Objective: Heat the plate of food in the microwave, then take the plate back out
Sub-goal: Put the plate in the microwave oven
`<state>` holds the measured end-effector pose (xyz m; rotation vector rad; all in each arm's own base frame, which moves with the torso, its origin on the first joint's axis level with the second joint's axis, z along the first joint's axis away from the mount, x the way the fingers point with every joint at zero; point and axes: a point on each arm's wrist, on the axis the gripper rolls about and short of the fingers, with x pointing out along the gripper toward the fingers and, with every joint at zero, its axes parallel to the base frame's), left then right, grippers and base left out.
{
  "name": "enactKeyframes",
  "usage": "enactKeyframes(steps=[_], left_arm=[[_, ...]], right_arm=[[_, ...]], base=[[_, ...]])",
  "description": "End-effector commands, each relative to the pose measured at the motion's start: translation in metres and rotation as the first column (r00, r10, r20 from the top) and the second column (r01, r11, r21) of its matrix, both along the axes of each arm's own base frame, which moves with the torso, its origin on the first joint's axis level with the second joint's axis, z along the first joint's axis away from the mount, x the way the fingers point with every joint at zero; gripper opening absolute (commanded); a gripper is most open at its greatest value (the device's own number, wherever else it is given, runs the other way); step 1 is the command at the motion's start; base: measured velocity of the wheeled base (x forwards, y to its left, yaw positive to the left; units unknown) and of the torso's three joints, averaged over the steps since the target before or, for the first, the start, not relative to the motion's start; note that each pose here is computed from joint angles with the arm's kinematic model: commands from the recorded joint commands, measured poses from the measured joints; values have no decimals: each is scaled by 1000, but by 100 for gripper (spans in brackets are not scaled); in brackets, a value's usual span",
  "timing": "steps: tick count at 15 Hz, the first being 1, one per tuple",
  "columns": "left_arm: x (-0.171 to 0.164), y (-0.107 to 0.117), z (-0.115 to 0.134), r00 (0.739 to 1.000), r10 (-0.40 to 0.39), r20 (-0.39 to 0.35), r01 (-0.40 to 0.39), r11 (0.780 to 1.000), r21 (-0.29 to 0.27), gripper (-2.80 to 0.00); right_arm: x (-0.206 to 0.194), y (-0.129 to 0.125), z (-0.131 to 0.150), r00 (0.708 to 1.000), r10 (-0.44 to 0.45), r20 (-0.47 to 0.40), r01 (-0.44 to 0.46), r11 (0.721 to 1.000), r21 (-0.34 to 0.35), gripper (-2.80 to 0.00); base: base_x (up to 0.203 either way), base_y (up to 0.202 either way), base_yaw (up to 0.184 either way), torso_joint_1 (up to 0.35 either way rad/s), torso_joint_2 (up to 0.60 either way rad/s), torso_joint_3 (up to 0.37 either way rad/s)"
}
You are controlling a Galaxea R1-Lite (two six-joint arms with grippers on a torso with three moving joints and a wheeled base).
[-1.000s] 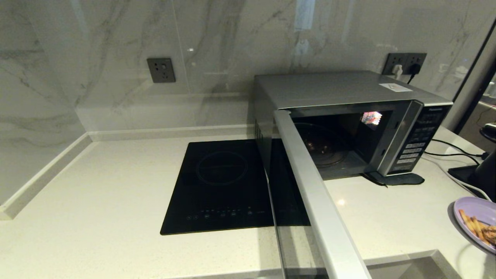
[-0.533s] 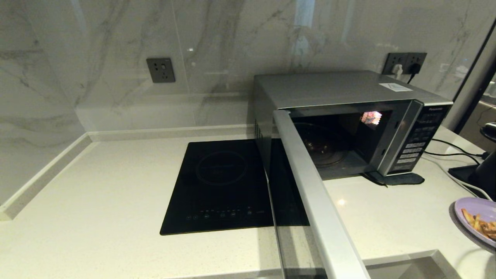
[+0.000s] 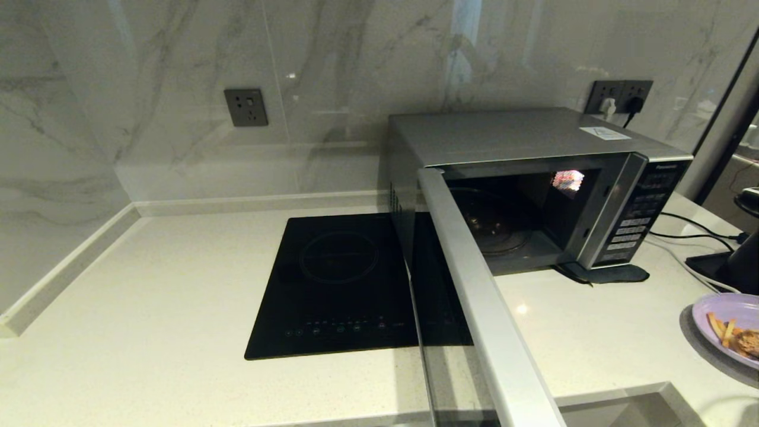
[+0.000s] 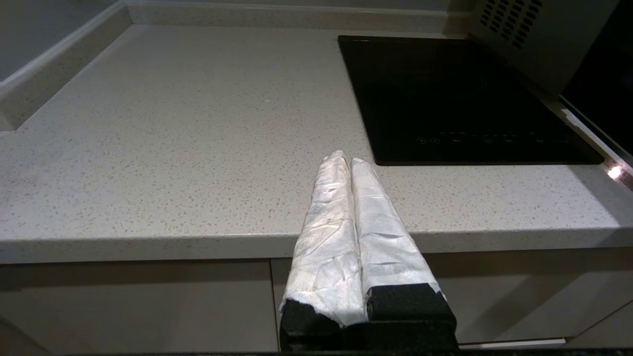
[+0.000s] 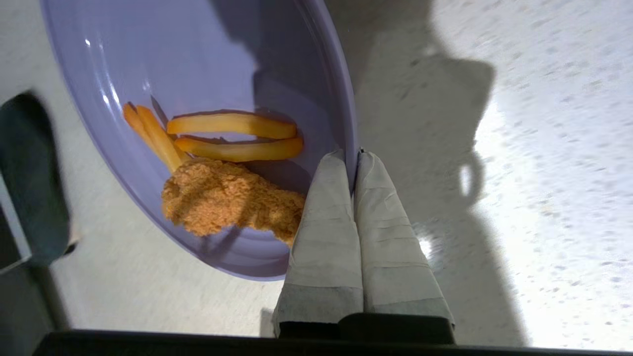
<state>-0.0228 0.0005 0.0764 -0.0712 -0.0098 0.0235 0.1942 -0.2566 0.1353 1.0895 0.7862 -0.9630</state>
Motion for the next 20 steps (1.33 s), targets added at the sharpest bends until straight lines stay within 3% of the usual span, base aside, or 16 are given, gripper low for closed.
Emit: enactKeyframes(steps=[1,6,10,16,20], left_arm=[[0,0,0,1000,1,-1,-1,1000,-1,-280],[0,0,0,1000,1,-1,-1,1000,-1,-280],[0,0,0,1000,1,-1,-1,1000,-1,-280],[0,0,0,1000,1,-1,-1,1000,-1,-280],[0,0,0,1000,1,-1,-1,1000,-1,-280]], right_arm=[[-4,5,2,1000,4,15,-4,1000,12,-280],[-6,13,10,991,65,117,-73,996,60,-280],[-8,32,30,951,177,254,-199,978,60,-280],[7,97,35,886,365,287,-403,911,86,-280],[13,135,36,845,446,294,-494,862,112,-280]], base=[[0,0,0,0,0,0],[0,0,0,0,0,0],[0,0,0,0,0,0],[0,0,0,0,0,0],[0,0,0,0,0,0]])
